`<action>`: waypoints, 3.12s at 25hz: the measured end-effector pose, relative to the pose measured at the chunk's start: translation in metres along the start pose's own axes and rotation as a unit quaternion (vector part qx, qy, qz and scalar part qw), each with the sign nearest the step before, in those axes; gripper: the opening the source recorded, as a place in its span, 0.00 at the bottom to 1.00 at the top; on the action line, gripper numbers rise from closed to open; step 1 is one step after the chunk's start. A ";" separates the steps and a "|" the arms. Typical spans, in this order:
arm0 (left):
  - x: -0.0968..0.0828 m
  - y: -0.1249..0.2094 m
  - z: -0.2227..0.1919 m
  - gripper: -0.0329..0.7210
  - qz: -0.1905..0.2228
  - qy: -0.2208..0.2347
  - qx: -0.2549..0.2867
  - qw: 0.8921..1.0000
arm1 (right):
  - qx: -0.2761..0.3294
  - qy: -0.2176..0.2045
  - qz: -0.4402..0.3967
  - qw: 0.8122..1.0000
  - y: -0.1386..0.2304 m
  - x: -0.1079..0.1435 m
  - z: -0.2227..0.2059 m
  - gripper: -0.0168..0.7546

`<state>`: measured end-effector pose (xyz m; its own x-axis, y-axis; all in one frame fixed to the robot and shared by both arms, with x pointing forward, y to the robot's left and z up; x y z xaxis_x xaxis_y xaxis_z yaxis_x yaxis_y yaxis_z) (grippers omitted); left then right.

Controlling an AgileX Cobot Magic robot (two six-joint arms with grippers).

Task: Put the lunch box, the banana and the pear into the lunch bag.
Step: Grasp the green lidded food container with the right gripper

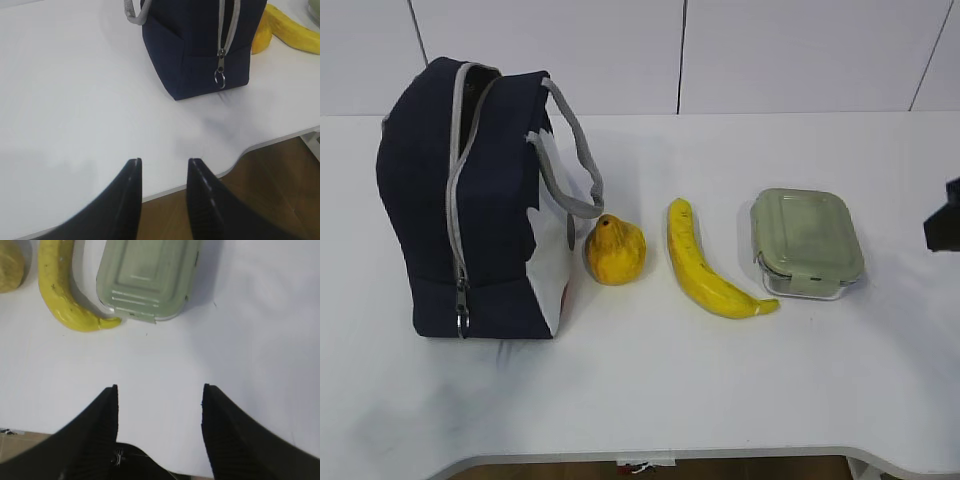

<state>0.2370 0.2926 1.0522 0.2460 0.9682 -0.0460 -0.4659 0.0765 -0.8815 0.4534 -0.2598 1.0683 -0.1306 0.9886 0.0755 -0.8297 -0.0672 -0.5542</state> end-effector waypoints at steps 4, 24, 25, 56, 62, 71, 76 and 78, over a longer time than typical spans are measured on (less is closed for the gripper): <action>0.000 0.000 0.000 0.35 0.000 0.000 0.000 1.000 | 0.006 0.000 0.007 1.000 -0.027 0.001 -0.012 0.53; 0.000 0.000 0.000 0.35 0.000 0.000 0.000 1.000 | 0.062 -0.243 -0.094 0.963 -0.056 -0.074 -0.069 0.47; 0.000 0.000 0.000 0.35 0.000 0.000 0.000 1.000 | 0.059 -0.262 -0.090 0.959 -0.056 -0.074 -0.073 0.46; 0.000 0.000 0.000 0.35 0.000 0.000 0.000 1.000 | 0.051 -0.296 -0.128 0.945 -0.062 -0.127 -0.121 0.46; 0.000 0.000 0.000 0.35 0.000 0.000 0.000 1.000 | 0.033 -0.309 -0.150 0.939 -0.068 -0.125 -0.119 0.80; 0.000 0.000 0.000 0.35 0.000 0.000 0.000 1.000 | 0.060 -0.330 -0.193 0.922 -0.059 -0.135 -0.161 0.81; 0.000 0.000 0.000 0.35 0.000 0.000 0.000 1.000 | 0.072 -0.335 -0.192 0.920 -0.051 -0.139 -0.178 0.79; 0.000 0.000 0.000 0.35 0.000 0.000 0.000 1.000 | 0.072 -0.337 -0.190 0.920 -0.050 -0.139 -0.181 0.79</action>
<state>0.2370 0.2926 1.0522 0.2460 0.9682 -0.0460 -0.4659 0.0765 -0.8815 0.6111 -0.3697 0.9350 -0.0831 0.6403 0.7636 -0.9419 0.1997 -0.2700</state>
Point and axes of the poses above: a point on each arm's last joint axis where the gripper is mounted, z pointing back along that axis away from the gripper, x along the wrist's bending axis when the last joint is at zero, y = z × x, the point moved 1 cm from there along -z, pointing out along that axis toward the gripper, and after that the axes turned 4 degrees about z, right-handed, at the moved point
